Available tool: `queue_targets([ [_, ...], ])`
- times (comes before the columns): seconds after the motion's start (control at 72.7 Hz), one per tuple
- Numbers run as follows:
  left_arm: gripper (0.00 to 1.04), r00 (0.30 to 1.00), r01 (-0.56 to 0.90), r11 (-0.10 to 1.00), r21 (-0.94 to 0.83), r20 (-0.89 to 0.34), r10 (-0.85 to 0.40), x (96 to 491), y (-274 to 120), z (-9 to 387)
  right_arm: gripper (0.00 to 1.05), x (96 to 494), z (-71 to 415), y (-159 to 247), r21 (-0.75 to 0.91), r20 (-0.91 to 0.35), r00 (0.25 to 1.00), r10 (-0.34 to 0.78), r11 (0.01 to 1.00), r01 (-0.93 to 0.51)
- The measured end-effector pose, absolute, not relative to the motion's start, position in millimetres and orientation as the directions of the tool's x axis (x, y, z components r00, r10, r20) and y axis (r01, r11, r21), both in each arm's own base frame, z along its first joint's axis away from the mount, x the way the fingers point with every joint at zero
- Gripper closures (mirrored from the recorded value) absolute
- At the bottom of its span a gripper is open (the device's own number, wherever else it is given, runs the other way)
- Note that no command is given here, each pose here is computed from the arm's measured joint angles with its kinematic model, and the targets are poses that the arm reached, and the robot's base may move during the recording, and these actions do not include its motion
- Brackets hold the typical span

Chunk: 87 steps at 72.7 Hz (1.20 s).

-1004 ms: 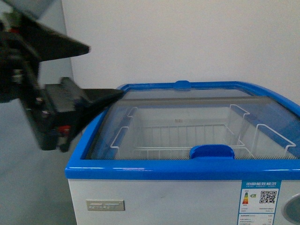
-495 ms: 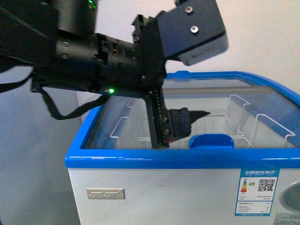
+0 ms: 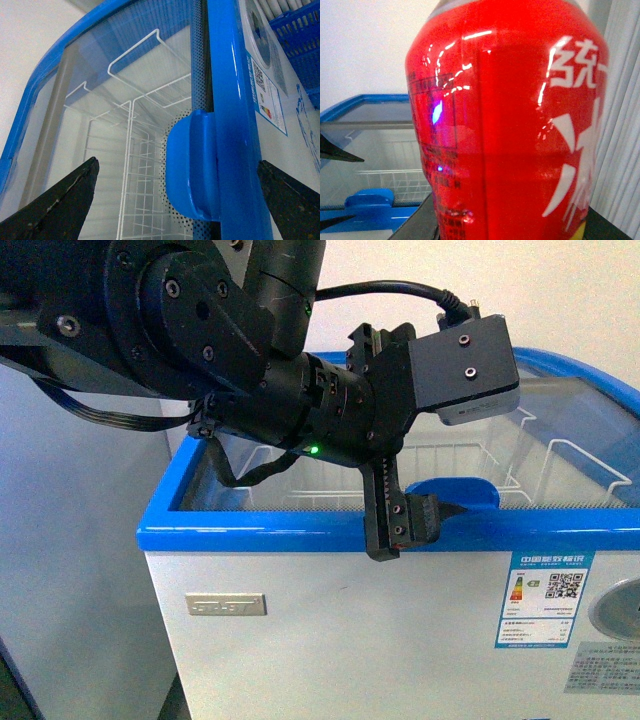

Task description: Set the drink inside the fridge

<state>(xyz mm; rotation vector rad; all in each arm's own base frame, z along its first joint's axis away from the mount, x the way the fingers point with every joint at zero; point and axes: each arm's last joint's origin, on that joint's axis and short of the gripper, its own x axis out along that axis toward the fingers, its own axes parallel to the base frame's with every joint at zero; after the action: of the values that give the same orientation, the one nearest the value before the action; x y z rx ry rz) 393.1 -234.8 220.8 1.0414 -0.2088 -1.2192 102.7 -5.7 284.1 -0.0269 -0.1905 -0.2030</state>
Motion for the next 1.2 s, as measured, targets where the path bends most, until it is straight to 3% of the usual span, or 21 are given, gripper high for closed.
queue_targets([
  [0.426, 0.08, 0.371, 0.709, -0.051, 0.704, -0.432, -0.822, 411, -246, 214, 0.67, 103, 284, -6, -0.007, 0.191, 0.961, -0.198, 0.979, 0.203],
  [0.633, 0.08, 0.417, 0.671, -0.021, 0.741, -0.4, -0.817, 424, -253, 215, 0.67, 103, 284, -6, -0.007, 0.191, 0.961, -0.198, 0.979, 0.203],
  [0.853, 0.08, 0.415, 0.661, -0.018, 0.75, -0.385, -0.824, 443, -267, 215, 0.67, 103, 284, -6, -0.007, 0.191, 0.962, -0.197, 0.979, 0.202],
  [0.949, 0.08, 0.479, 0.587, 0.018, 0.809, -0.329, -0.814, 457, -275, 220, 0.67, 103, 284, -6, -0.006, 0.191, 0.961, -0.201, 0.979, 0.206],
  [1.073, 0.08, 0.659, 0.368, 0.109, 0.924, -0.176, -0.732, 487, -285, 230, 0.67, 103, 284, -6, -0.008, 0.191, 0.962, -0.193, 0.98, 0.198],
  [1.197, 0.08, 0.756, 0.176, 0.185, 0.967, -0.012, -0.655, 510, -288, 243, 0.67, 103, 284, -6, -0.006, 0.191, 0.961, -0.203, 0.978, 0.208],
])
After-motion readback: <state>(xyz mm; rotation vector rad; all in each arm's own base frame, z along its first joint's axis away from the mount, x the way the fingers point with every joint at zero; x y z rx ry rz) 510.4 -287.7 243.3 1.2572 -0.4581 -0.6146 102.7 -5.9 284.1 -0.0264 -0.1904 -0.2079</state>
